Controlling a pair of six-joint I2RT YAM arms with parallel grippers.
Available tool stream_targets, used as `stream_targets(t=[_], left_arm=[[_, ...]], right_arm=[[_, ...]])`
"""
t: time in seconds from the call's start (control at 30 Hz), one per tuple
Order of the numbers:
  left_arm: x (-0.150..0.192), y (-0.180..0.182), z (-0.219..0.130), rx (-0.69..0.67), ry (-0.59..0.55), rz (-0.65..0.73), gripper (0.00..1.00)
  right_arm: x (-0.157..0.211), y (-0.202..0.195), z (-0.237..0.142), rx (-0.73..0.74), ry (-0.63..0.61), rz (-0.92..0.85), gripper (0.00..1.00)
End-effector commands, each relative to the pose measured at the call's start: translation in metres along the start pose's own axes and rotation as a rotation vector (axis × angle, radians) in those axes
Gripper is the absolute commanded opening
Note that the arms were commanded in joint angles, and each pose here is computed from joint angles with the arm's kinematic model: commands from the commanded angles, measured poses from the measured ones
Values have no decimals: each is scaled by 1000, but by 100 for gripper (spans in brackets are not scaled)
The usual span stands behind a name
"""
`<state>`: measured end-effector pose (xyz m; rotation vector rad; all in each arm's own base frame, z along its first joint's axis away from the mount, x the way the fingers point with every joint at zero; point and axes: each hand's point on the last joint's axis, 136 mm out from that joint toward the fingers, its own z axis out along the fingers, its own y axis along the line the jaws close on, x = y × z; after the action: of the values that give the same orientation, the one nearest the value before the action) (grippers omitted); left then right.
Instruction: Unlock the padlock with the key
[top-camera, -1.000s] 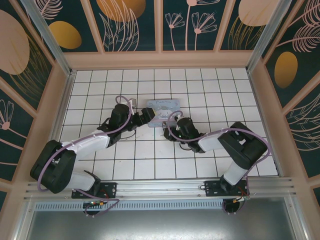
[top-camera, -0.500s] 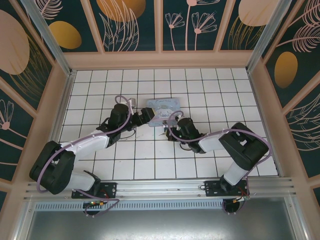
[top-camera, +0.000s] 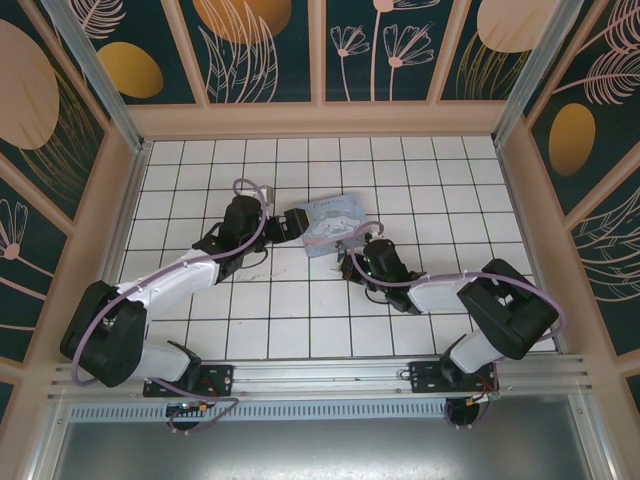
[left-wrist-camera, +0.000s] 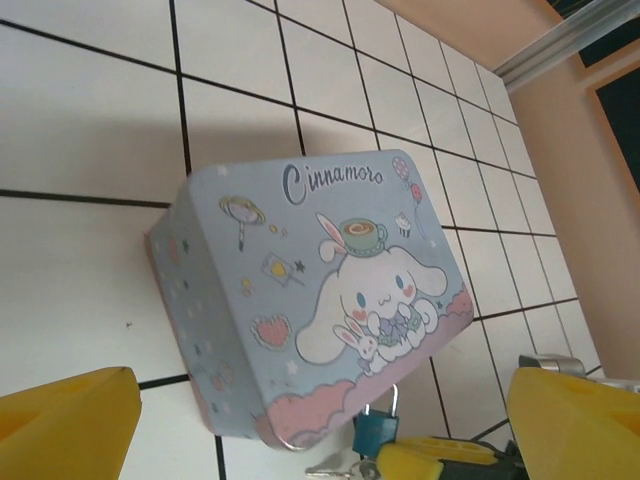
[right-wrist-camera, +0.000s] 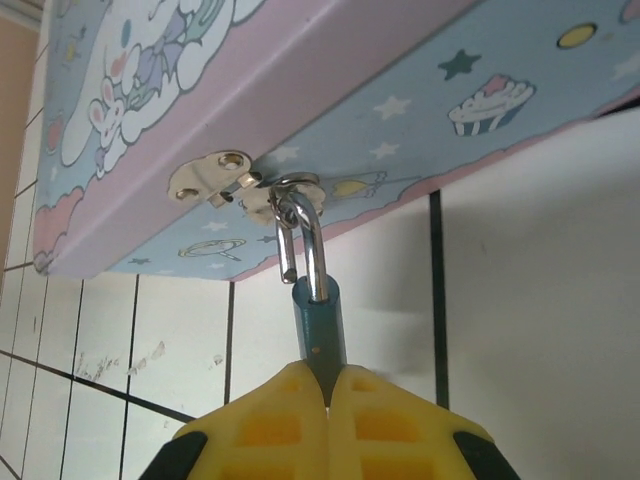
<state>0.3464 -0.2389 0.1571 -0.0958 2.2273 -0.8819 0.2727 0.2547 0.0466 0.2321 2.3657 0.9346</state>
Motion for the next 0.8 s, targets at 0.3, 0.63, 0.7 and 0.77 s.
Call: stream_targets(t=[0.3, 0.63, 0.7, 0.77], left_arm=[[13, 0, 29, -118, 75, 173, 93], [35, 10, 47, -209, 133, 272, 92], [32, 5, 51, -209, 125, 282, 92], [35, 4, 54, -214, 132, 294, 91]], right_arm=[[8, -31, 2, 126, -9, 116, 0], [3, -34, -8, 115, -49, 144, 0], [2, -35, -10, 111, -55, 149, 0], [2, -36, -12, 109, -61, 153, 0]])
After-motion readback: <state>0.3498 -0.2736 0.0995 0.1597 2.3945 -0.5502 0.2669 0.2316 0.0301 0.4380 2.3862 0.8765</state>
